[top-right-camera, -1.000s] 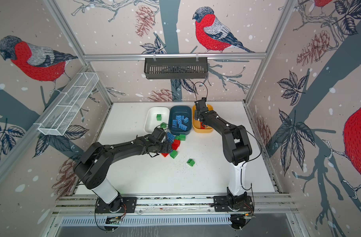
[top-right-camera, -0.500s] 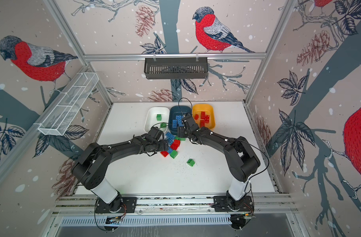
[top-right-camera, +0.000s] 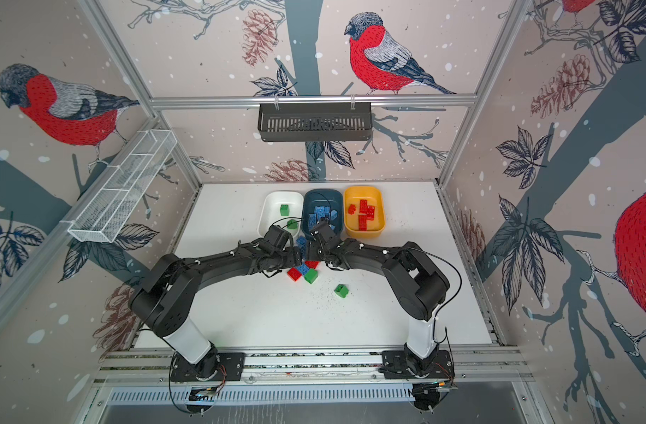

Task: Sort the legos into containers by color
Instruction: 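Grasp a red 2x2 brick in the pile with the right gripper while left lowers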

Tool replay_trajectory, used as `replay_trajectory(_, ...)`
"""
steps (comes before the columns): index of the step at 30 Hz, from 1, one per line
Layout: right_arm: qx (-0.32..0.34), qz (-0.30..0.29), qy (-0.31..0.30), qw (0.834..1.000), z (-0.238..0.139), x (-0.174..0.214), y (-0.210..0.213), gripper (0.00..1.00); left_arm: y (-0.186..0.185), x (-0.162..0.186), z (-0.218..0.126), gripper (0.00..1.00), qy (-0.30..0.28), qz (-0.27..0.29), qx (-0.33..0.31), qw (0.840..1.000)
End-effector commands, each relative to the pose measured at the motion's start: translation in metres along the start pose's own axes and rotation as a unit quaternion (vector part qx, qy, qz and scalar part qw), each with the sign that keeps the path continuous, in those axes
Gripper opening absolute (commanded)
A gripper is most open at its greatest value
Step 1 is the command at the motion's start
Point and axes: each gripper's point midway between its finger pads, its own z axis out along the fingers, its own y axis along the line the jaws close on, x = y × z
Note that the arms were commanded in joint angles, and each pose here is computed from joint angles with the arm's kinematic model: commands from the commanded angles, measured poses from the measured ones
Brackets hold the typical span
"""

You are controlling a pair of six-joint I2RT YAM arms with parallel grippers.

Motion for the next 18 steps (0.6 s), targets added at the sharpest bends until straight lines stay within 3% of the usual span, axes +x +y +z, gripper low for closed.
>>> replay_trajectory(1,0.049,0.006,0.004,0.999,0.005,0.005,-0.013,0.7,0.001,-0.003,-0.002,0.89,-0.007,-0.008,0.0,1.0)
replay_trajectory(6,0.096,-0.004,0.011,0.995,0.006,0.015,-0.031,0.61,0.002,0.0,0.002,0.81,0.003,0.007,-0.009,1.0)
replay_trajectory(10,0.106,-0.007,0.015,0.994,-0.001,0.022,-0.039,0.57,-0.002,0.001,0.003,0.81,0.008,0.024,-0.014,1.0)
replay_trajectory(14,0.123,-0.01,0.009,0.992,-0.004,0.022,-0.047,0.55,-0.007,0.002,0.004,0.8,0.01,0.037,-0.02,0.999)
replay_trajectory(18,0.095,-0.007,0.004,0.995,0.002,0.015,-0.036,0.58,-0.006,0.01,0.012,0.71,0.027,0.047,-0.028,0.998)
